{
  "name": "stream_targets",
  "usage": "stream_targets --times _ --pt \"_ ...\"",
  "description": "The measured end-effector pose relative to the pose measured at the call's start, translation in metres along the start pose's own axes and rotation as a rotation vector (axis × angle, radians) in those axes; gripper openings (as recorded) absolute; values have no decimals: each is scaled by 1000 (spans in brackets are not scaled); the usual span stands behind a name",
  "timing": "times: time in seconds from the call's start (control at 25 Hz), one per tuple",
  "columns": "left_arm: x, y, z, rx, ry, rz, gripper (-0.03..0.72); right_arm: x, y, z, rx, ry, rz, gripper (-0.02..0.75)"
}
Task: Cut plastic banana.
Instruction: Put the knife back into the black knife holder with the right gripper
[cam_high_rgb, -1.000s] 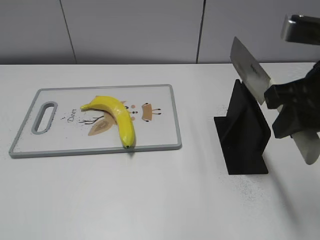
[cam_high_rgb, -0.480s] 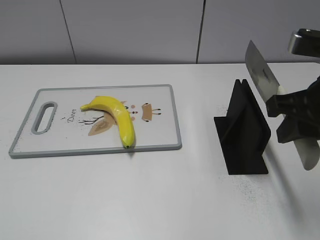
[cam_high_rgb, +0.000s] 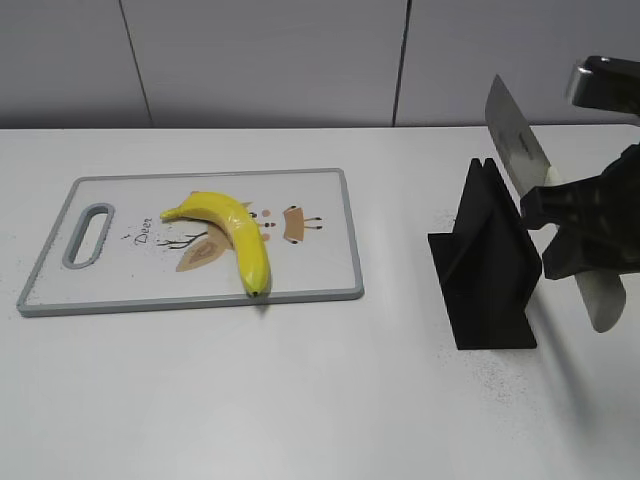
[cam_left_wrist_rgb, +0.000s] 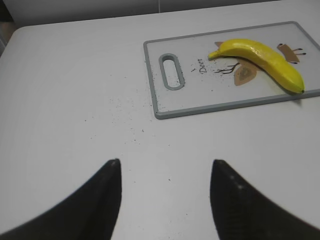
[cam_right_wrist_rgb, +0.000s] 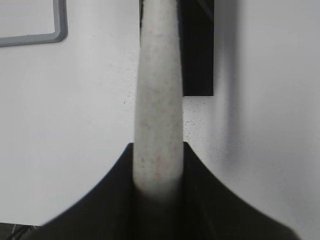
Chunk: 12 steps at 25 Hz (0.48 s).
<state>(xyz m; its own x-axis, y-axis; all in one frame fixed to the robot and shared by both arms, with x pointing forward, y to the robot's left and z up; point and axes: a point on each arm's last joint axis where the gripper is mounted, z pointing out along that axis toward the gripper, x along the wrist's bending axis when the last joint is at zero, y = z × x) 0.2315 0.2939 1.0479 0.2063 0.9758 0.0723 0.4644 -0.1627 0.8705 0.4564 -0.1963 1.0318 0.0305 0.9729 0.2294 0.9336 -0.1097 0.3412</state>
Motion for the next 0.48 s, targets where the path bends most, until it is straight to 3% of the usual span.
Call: stream_targets --times 0.48 --pt "0 0 0 -2 0 0 544 -1 3 24 55 -53 -67 188"
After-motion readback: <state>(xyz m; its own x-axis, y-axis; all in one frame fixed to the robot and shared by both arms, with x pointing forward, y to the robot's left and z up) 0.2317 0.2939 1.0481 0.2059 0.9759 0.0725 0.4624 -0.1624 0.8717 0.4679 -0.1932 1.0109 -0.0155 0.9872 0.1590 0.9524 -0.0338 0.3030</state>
